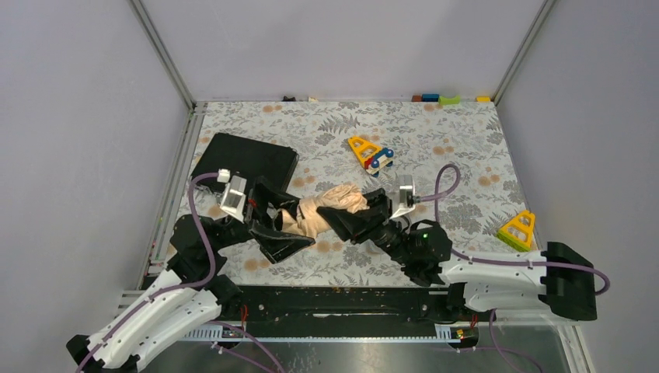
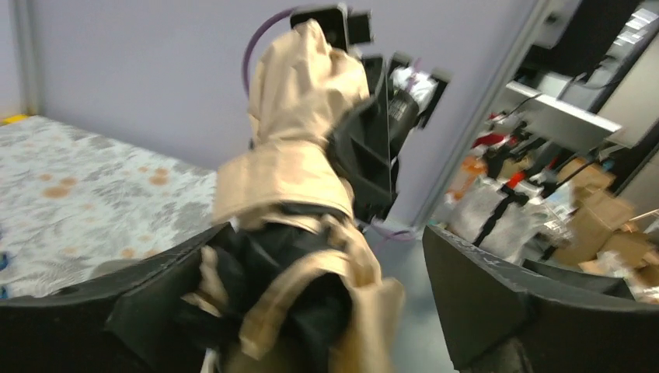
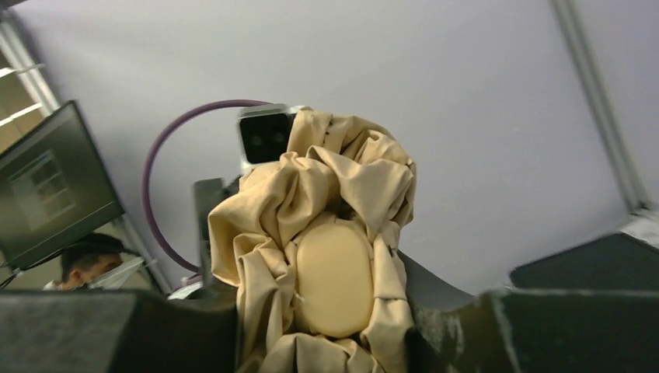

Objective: Open the umbrella

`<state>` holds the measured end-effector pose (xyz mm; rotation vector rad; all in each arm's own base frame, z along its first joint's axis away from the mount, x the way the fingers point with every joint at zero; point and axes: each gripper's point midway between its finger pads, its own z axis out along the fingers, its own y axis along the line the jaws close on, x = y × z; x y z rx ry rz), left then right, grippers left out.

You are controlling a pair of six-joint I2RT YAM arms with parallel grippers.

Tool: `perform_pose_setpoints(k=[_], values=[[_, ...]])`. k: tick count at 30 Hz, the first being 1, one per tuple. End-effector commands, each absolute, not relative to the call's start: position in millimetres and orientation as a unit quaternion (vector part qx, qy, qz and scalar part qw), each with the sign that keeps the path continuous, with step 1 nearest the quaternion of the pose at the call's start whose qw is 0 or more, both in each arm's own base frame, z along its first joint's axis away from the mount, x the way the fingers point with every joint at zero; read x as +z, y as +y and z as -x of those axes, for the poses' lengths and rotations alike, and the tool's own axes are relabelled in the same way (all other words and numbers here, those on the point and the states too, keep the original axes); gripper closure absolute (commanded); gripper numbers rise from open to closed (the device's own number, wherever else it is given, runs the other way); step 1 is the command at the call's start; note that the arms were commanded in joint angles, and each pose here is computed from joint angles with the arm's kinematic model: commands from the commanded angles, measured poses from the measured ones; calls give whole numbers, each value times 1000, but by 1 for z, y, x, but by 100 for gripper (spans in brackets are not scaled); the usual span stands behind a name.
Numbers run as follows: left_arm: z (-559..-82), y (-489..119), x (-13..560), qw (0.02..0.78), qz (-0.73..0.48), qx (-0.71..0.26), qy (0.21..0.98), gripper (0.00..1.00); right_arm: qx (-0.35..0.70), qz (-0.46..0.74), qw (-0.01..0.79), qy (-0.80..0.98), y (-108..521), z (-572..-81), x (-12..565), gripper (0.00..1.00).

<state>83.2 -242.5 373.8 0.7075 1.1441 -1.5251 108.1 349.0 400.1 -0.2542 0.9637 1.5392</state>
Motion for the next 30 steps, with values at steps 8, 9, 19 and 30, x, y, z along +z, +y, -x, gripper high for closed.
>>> perform_pose_setpoints(k=[8, 9, 19, 30], values=[[-109, -202, 367, 637, -304, -466, 533, 1, 589, 117, 574, 557, 282, -145, 419, 100], [-110, -197, 366, 646, -303, -455, 532, 1, 584, 119, 571, 565, 276, -144, 420, 100], [-95, -221, 345, 576, -374, -486, 540, 5, 617, 142, 532, 561, 251, -109, 442, 100], [-68, -258, 335, 461, -397, -600, 520, 8, 622, 144, 526, 562, 254, -108, 442, 100]])
